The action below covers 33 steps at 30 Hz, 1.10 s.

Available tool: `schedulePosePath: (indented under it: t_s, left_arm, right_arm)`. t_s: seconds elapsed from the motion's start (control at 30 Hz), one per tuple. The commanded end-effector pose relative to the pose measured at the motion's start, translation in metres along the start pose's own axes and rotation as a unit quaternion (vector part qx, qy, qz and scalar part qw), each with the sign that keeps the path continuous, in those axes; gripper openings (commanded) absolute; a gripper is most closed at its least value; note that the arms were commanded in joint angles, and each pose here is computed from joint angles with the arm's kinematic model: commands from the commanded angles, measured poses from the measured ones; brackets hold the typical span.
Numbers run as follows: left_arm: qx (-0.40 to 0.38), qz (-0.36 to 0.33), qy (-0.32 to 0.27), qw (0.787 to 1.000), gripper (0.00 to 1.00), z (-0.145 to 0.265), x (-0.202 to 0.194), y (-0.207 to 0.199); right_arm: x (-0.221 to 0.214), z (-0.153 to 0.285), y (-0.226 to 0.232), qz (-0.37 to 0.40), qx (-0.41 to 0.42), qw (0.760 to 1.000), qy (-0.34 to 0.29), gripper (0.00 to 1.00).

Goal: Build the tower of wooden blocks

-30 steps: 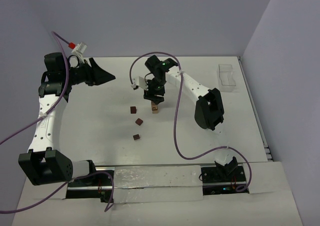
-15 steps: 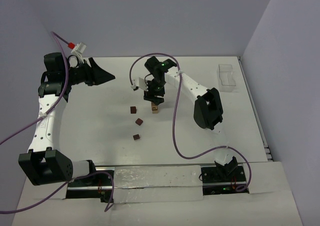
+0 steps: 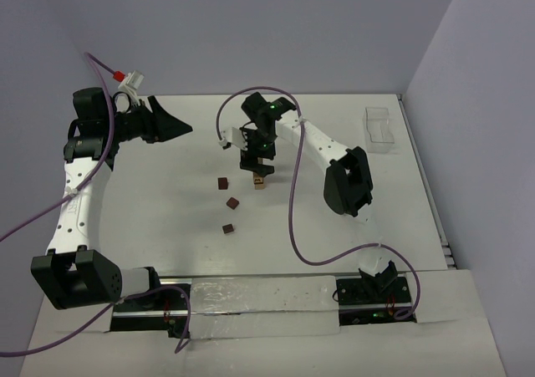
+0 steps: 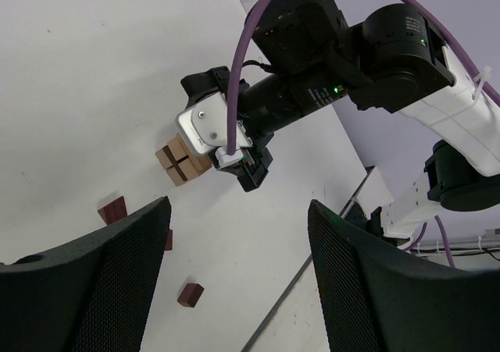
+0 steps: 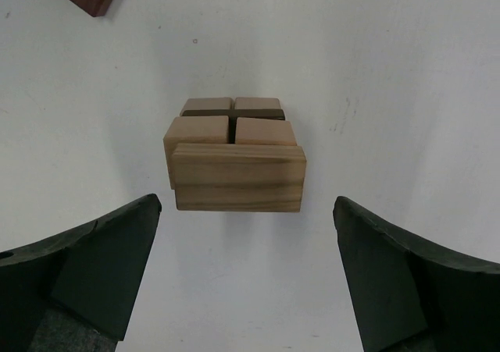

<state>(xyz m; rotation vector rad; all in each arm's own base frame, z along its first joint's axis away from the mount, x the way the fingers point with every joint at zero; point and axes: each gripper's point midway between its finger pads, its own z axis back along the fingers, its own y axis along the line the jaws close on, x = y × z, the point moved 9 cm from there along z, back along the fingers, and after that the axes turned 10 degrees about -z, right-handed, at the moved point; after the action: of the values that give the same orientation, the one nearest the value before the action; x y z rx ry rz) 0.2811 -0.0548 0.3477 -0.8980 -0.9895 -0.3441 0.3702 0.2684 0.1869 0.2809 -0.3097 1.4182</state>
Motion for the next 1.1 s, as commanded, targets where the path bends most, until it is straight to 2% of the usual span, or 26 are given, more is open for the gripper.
schedulePosePath:
  t_s: [0.0, 0.3, 0.53, 0.63, 0.87, 1.03, 1.07]
  left_arm:
    - [-0.015, -0.023, -0.015, 1.000, 0.78, 0.002, 0.007, -0.003]
    - [-0.019, -0.016, -0.030, 0.999, 0.87, 0.014, 0.007, -0.006]
    - [0.021, -0.057, -0.032, 0.998, 0.88, 0.025, -0.001, -0.005]
    - [0.049, -0.076, -0.027, 0.996, 0.87, 0.029, -0.008, -0.004]
    - [0.091, -0.086, -0.028, 0.992, 0.85, 0.034, -0.024, -0.001]
    - [0.133, -0.057, -0.046, 0.988, 0.83, 0.034, -0.029, 0.005]
    - [0.133, -0.051, -0.046, 0.989, 0.83, 0.033, -0.031, 0.005]
  right_arm:
    - [0.018, 0.021, 0.003, 0.010, -0.020, 0.999, -0.027, 1.00]
    - [0.032, 0.069, 0.024, 0.018, -0.035, 0.997, -0.070, 1.00]
    - [0.044, 0.140, 0.058, 0.003, -0.068, 0.983, -0.169, 1.00]
    - [0.041, 0.162, 0.076, -0.034, -0.067, 0.975, -0.210, 1.00]
    - [0.025, 0.145, 0.116, -0.183, -0.054, 0.949, -0.252, 0.99]
    - [0.019, 0.096, 0.141, -0.286, -0.050, 0.933, -0.214, 0.83]
    - [0.020, 0.089, 0.144, -0.284, -0.046, 0.935, -0.208, 0.82]
